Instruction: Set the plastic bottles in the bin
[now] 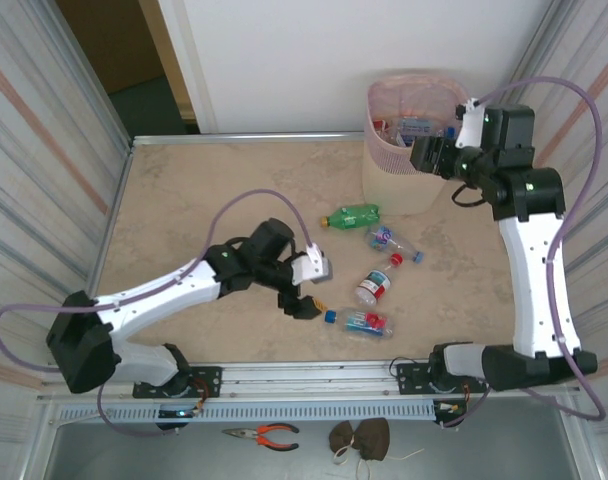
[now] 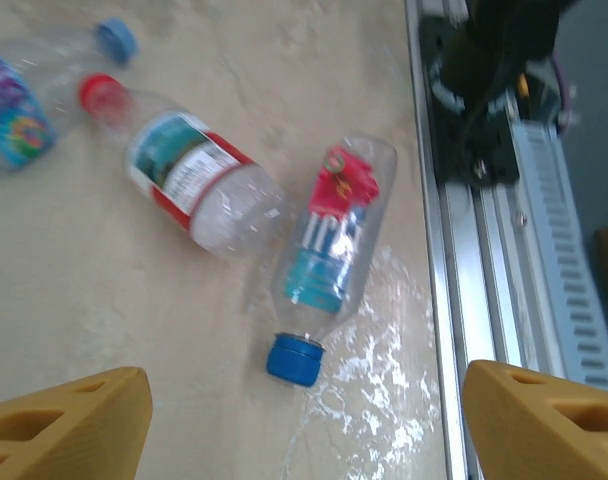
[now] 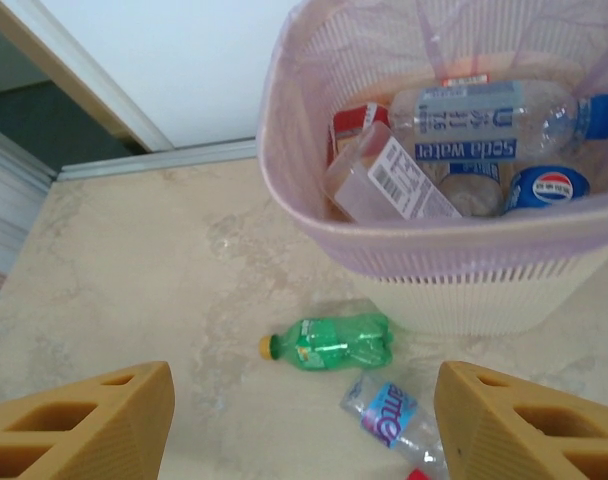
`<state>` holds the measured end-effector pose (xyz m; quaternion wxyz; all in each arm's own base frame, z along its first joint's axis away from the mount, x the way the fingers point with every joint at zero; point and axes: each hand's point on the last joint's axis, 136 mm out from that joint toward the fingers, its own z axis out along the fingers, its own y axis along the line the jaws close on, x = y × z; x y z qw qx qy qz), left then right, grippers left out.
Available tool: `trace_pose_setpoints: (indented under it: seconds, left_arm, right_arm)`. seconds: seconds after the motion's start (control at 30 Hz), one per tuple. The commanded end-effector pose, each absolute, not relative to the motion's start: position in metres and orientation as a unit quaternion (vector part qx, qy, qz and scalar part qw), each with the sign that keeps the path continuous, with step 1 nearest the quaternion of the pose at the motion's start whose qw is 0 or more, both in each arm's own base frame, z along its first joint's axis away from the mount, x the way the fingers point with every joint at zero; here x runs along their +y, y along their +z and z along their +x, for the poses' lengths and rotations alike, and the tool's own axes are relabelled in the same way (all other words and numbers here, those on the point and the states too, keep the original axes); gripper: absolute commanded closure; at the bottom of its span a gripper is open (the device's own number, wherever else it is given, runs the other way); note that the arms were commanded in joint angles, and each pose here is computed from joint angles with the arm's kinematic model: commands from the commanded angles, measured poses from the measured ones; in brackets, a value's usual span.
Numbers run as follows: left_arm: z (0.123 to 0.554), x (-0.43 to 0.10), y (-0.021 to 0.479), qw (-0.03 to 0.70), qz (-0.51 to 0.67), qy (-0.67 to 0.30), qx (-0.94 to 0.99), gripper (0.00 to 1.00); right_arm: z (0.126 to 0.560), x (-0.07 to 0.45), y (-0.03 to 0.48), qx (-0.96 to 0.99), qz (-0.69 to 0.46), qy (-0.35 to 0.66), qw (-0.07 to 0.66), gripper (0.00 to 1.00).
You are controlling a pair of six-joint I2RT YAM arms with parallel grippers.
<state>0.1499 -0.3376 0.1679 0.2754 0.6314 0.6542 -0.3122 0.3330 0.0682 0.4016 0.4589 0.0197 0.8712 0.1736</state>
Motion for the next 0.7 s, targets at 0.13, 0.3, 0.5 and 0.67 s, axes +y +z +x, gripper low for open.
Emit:
trace_pose_setpoints:
  seconds: [0.13,0.3,0.5,0.67]
  left_arm:
    - [0.135,-0.351,0.111,0.247,0.736,-0.214,0.592,0.18]
    - [0.147,-0.359,0.084,0.245,0.745,-0.182,0.593,0.18]
    - [0.155,-0.367,0.058,0.236,0.754,-0.167,0.591,0.19]
    - [0.149,-0.368,0.038,0.198,0.761,-0.177,0.591,0.28]
  right_arm:
    - [0.304,0.062,0.395,0.865,0.043,0.176,0.468,0.32]
    - [0.290,0.060,0.386,0.870,0.047,0.174,0.460,0.32]
    - [0.281,0.059,0.380,0.871,0.051,0.176,0.457,0.32]
    - [0.279,0.059,0.382,0.870,0.050,0.177,0.458,0.32]
